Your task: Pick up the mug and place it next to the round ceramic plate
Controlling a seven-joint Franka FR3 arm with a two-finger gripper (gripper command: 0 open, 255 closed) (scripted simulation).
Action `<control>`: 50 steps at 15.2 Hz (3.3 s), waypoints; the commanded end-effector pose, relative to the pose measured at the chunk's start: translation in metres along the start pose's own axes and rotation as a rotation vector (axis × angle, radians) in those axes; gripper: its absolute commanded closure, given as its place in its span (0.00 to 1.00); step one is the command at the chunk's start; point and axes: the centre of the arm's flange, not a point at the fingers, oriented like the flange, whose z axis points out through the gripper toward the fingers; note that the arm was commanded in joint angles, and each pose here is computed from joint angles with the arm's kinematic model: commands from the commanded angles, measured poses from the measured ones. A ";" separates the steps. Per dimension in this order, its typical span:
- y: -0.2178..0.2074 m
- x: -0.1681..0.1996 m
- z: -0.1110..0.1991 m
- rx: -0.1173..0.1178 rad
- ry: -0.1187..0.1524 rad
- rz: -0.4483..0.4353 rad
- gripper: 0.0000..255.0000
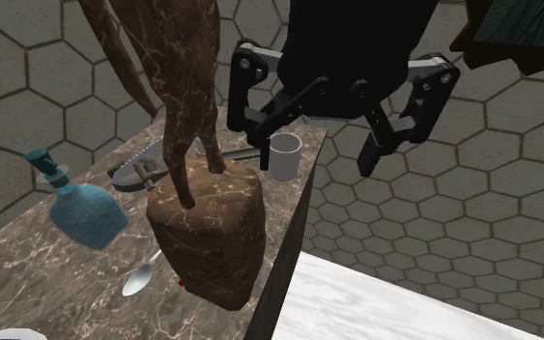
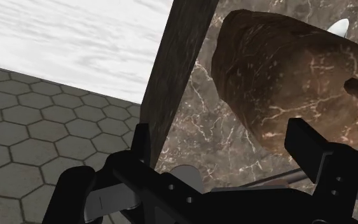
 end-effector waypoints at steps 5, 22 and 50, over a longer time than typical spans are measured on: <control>-0.017 0.067 0.043 -0.025 -0.014 -0.003 0.00; -0.052 0.253 0.176 -0.095 -0.054 -0.011 0.00; -0.058 0.316 0.266 -0.120 -0.069 -0.014 1.00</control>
